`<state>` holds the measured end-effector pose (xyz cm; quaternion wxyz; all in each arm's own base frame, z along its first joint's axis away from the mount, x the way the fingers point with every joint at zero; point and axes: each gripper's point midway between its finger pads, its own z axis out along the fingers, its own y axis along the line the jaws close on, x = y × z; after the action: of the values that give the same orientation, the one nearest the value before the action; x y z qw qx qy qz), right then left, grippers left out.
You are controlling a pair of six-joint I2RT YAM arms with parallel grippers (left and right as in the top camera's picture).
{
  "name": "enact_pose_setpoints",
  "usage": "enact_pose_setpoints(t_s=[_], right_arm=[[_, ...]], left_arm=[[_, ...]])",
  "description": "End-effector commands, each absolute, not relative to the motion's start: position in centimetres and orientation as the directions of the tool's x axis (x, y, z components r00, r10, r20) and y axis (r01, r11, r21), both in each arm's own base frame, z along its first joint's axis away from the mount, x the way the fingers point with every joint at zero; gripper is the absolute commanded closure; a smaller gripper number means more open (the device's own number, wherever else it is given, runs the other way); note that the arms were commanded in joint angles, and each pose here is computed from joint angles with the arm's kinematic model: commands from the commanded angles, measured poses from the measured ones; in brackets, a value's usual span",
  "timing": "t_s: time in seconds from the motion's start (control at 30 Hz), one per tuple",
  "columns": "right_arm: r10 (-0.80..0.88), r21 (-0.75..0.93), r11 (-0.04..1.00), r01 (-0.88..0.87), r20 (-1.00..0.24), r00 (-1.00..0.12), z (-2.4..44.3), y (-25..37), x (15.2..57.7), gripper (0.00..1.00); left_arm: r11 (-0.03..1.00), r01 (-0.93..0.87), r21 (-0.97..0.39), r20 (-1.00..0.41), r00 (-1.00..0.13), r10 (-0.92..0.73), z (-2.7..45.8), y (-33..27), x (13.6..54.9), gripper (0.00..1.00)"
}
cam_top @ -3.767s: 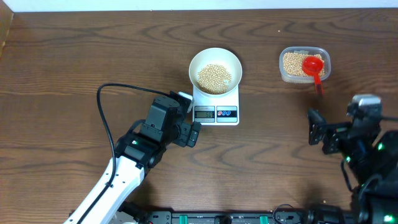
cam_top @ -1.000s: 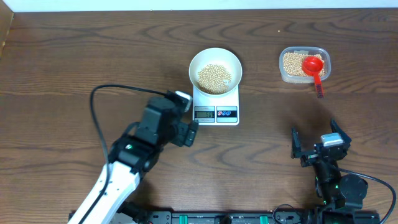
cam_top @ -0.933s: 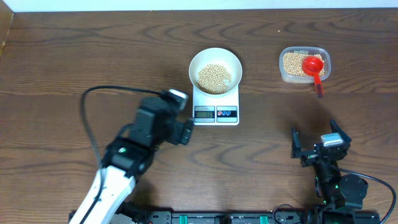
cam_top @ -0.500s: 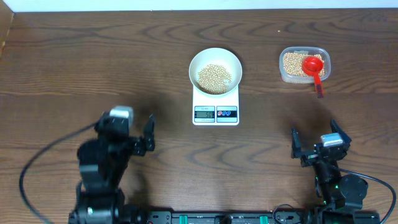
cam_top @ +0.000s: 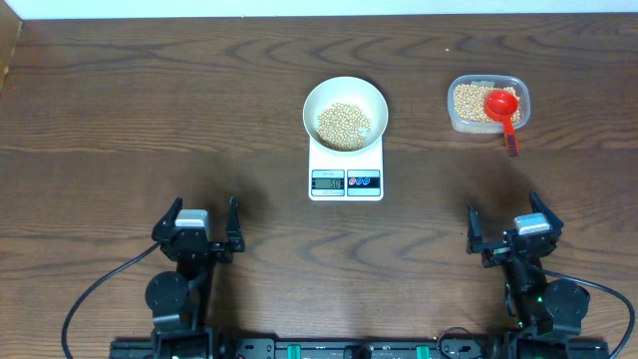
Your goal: Scoop item into bowl and weigh 50g on scale
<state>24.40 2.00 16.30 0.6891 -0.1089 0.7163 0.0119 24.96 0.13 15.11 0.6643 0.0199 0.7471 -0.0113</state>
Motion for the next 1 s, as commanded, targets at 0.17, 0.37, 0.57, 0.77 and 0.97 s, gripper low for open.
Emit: enact_pose_setpoints(t_s=[0.17, 0.37, 0.57, 0.77, 0.97], right_arm=[[-0.153, -0.147, 0.972, -0.185, -0.988, -0.021, 16.3, 2.3, 24.3, 0.01], [-0.153, -0.147, 0.972, -0.185, -0.988, -0.021, 16.3, 2.3, 24.3, 0.01], [-0.153, -0.147, 0.972, -0.185, -0.988, -0.021, 16.3, 2.3, 24.3, 0.01], [-0.153, -0.147, 0.972, -0.185, -0.988, -0.021, 16.3, 2.3, 24.3, 0.01], [-0.153, -0.147, 0.972, -0.185, -0.988, -0.021, 16.3, 2.3, 24.3, 0.01]], left_arm=[[0.998, -0.027, 0.049, -0.988, -0.147, 0.044, 13.9, 1.2, 24.4, 0.07], [0.999, -0.018, 0.049, -0.988, -0.149, 0.046, 13.8, 1.0, 24.4, 0.07], [0.999, -0.017, 0.048, -0.985, -0.164, 0.045, 13.5, 1.0, 24.4, 0.07], [0.999, -0.017, 0.048, -0.985, -0.169, 0.044, 13.4, 1.0, 24.4, 0.07], [0.999, -0.017, 0.048, -0.985, -0.169, 0.045, 13.4, 1.0, 24.4, 0.07]])
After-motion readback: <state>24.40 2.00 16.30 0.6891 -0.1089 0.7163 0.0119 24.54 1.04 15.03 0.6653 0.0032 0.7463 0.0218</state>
